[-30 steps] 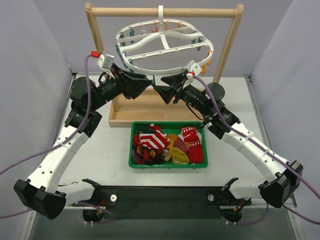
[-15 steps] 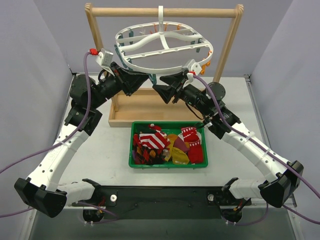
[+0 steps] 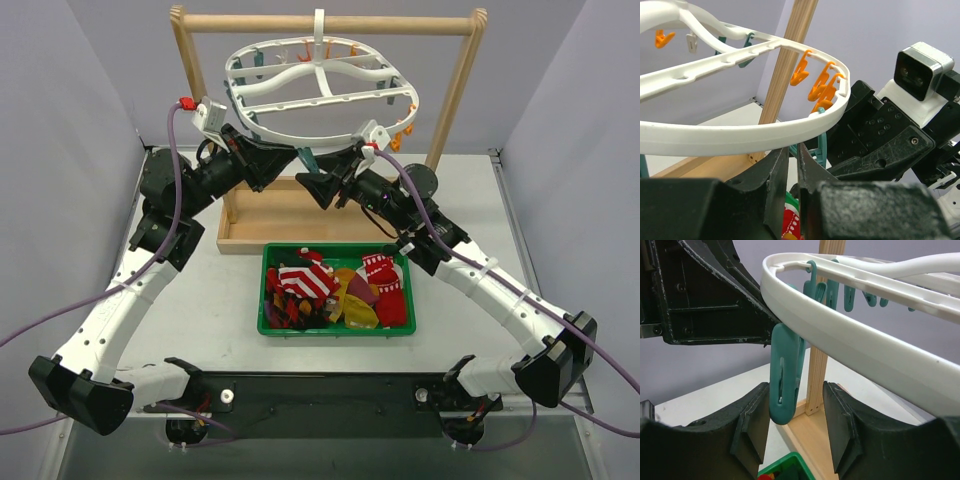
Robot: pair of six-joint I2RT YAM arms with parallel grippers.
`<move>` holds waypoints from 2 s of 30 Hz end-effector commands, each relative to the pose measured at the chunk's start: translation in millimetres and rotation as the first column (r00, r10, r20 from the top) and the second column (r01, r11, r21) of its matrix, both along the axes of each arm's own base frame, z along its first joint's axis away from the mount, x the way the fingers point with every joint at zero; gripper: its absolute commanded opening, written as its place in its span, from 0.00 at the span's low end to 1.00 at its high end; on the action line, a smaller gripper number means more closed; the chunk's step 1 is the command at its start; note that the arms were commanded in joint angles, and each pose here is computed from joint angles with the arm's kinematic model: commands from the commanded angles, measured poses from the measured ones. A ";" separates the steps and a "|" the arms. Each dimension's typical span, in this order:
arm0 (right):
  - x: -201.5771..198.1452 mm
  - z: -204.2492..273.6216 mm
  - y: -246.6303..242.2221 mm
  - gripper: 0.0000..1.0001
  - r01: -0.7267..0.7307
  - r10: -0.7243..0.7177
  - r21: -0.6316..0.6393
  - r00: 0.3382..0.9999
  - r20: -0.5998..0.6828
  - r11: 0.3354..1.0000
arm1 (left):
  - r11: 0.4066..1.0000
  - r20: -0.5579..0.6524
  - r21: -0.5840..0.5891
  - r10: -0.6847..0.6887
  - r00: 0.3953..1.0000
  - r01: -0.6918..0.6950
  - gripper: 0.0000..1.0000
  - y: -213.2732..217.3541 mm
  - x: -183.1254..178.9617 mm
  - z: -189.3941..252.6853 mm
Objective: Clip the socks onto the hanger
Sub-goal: Open the clamp at the hanger.
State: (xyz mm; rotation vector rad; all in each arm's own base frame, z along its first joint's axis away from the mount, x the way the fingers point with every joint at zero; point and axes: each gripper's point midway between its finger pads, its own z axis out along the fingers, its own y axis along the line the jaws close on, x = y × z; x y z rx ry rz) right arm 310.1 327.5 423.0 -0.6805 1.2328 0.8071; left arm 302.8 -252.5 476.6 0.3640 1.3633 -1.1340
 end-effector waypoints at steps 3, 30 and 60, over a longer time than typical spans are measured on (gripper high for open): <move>-10.6 54.1 1.2 0.44 -0.038 0.023 0.114 0.992 0.127 0.993 | 1.000 0.018 -0.023 -0.013 1.000 0.014 0.22 -1.2 -5.6 12.2; -13.8 47.9 9.3 0.00 -0.022 0.013 0.058 0.989 0.148 0.998 | 0.996 -0.069 -0.090 -0.025 0.997 0.019 0.89 12.7 -26.4 13.7; -18.9 37.2 29.7 0.00 -0.023 0.018 0.031 0.989 0.146 0.999 | 0.988 -0.158 -0.154 -0.021 0.987 -0.003 0.45 -0.6 -4.2 27.9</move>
